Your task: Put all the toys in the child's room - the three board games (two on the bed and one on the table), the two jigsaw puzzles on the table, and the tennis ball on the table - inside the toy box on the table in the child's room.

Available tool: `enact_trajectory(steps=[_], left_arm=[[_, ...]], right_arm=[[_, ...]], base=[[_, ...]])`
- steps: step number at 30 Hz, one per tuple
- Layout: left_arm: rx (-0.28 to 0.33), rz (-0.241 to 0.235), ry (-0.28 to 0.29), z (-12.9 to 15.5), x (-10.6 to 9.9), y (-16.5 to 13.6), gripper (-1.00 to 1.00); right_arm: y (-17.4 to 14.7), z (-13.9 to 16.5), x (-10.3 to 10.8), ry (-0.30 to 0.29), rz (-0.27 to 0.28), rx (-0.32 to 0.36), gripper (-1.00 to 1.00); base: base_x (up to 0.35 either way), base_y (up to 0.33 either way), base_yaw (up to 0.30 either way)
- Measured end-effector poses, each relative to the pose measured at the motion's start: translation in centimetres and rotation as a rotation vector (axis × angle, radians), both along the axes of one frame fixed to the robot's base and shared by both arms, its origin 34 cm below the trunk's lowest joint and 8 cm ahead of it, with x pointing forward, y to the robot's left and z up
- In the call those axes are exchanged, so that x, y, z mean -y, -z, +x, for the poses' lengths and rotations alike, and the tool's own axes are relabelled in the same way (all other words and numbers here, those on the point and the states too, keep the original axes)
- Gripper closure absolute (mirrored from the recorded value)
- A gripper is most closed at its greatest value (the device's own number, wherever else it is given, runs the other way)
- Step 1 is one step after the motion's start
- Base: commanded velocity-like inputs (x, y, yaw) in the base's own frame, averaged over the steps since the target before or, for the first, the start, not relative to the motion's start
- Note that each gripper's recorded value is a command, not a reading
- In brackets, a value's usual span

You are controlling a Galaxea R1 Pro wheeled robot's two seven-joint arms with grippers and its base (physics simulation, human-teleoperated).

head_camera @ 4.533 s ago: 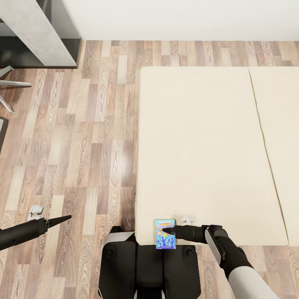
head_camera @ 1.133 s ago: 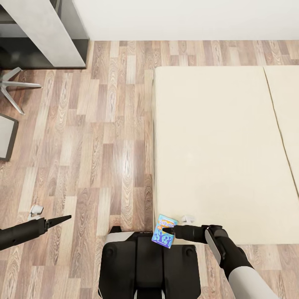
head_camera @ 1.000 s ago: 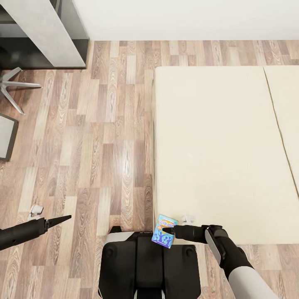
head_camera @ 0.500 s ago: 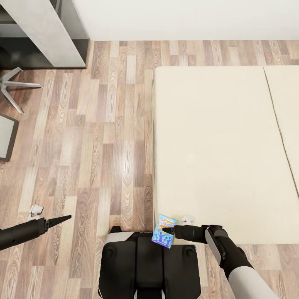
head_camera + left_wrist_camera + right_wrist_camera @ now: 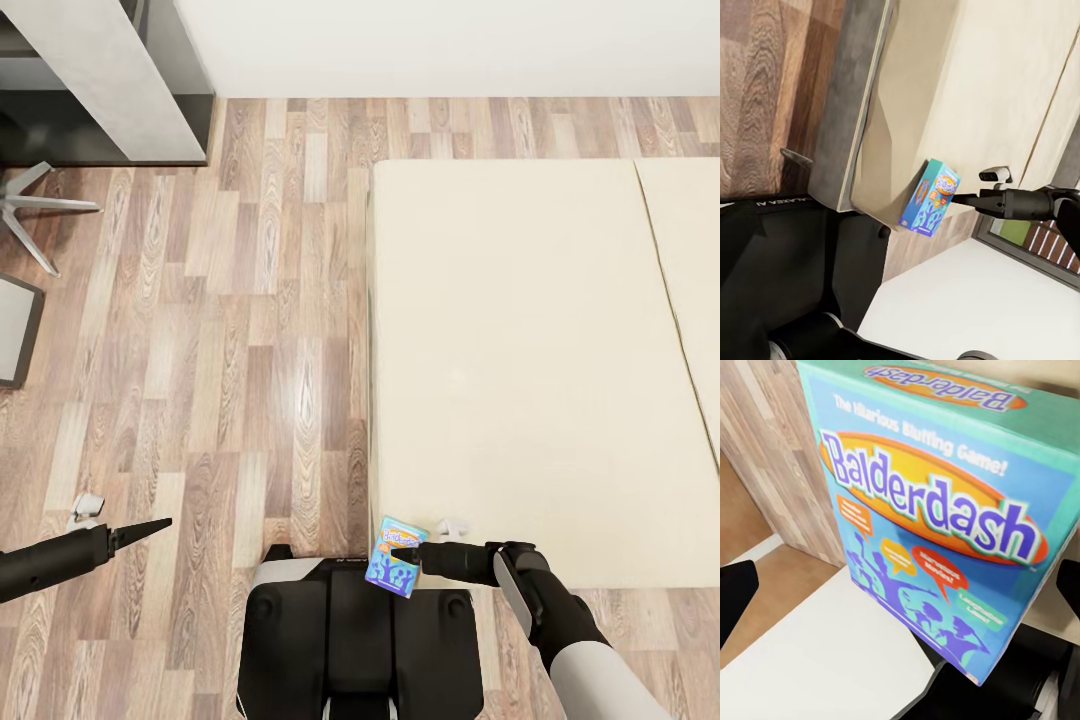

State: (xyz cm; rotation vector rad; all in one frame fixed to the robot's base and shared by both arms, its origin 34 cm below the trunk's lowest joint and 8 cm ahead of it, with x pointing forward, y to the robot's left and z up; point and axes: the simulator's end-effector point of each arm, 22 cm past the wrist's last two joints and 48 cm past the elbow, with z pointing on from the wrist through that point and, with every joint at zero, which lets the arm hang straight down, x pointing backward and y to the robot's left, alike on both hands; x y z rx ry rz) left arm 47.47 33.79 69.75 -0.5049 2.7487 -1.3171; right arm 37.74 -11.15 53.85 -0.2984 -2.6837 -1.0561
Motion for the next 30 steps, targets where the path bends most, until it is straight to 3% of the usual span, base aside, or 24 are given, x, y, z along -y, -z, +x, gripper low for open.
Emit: enact_trajectory(steps=[30], left_arm=[[0.000,0.000,0.000,0.01,0.00,0.00,-1.00]], right_arm=[[-0.01,-0.14,0.35,0.003,-0.001,-0.002,-1.00]], base=[[0.000,0.005,0.000]])
